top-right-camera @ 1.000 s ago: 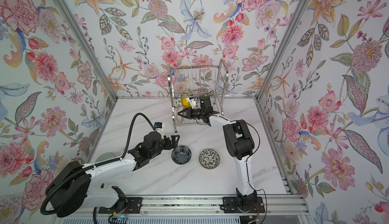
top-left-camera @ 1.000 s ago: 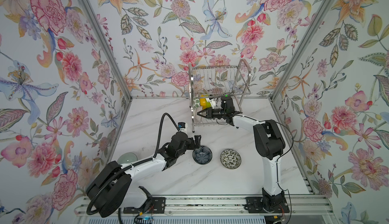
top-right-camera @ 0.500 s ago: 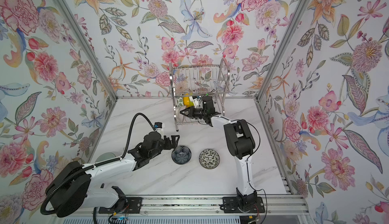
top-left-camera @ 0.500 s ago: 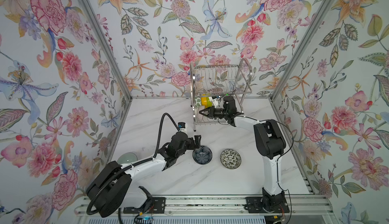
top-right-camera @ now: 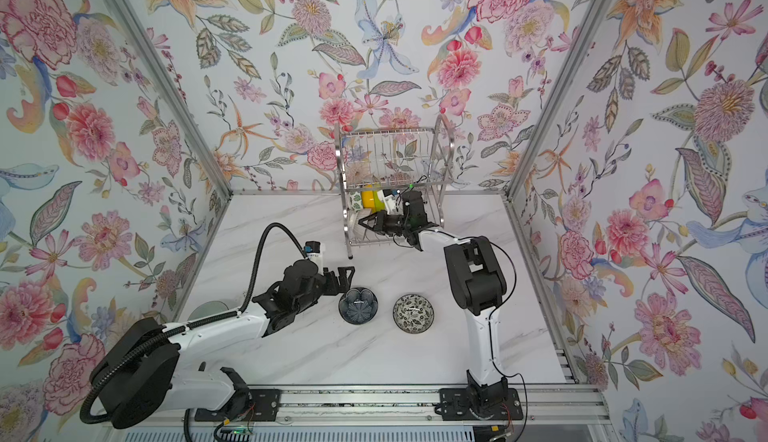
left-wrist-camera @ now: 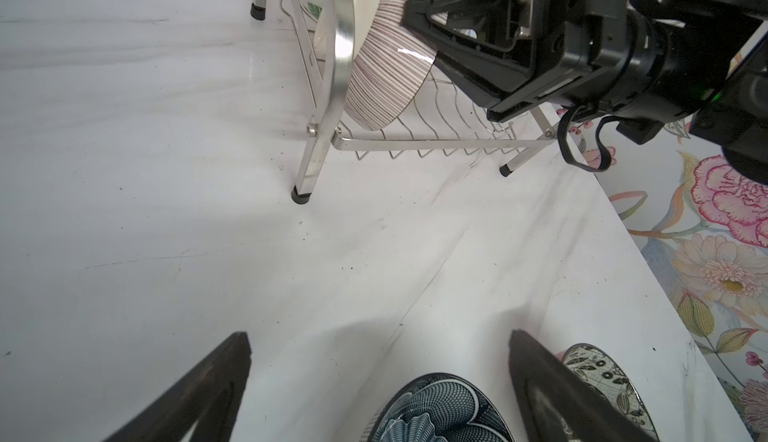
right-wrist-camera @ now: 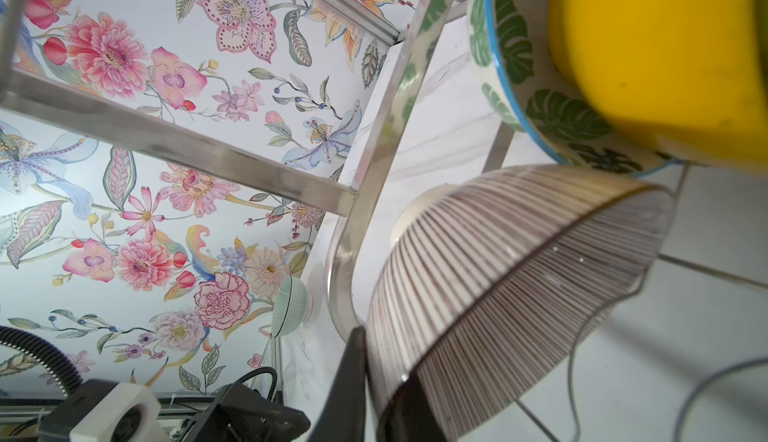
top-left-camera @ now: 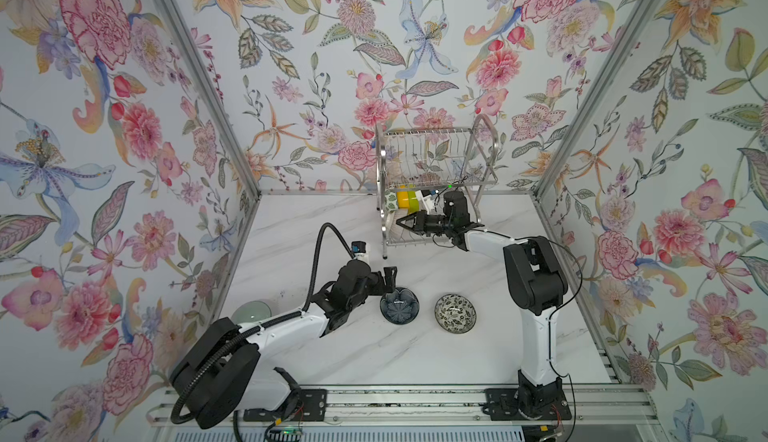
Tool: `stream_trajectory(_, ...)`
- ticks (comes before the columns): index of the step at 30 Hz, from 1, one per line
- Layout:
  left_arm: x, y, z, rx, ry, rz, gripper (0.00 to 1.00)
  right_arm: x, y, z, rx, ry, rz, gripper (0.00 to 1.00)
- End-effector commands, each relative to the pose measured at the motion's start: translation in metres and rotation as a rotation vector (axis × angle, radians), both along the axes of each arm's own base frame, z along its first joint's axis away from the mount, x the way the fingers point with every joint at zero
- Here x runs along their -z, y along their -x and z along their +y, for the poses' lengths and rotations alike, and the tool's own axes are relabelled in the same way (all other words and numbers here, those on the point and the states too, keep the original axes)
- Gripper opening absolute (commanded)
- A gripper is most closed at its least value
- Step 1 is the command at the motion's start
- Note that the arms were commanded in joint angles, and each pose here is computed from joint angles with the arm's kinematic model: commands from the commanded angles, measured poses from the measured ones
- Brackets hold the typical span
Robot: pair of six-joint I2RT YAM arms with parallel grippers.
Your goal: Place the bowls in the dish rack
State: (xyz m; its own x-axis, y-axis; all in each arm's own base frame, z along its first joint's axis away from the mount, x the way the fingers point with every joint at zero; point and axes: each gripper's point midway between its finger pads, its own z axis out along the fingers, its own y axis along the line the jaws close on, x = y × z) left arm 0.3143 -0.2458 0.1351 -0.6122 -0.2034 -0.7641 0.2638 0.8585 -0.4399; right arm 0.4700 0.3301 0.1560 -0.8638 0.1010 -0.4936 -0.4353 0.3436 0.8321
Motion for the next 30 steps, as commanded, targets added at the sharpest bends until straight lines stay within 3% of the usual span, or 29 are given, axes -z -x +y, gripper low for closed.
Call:
stream_trajectory(1,0.001,0.000,0.001,-0.016,-0.001,-0.001,0.99,0.037,-0.007,-0.021,0.094,0.097,0.088,0.11)
stream_trajectory(30,0.001,0.001,0.003,-0.017,-0.007,-0.002,0.99,0.026,-0.010,-0.013,0.084,0.094,0.066,0.21)
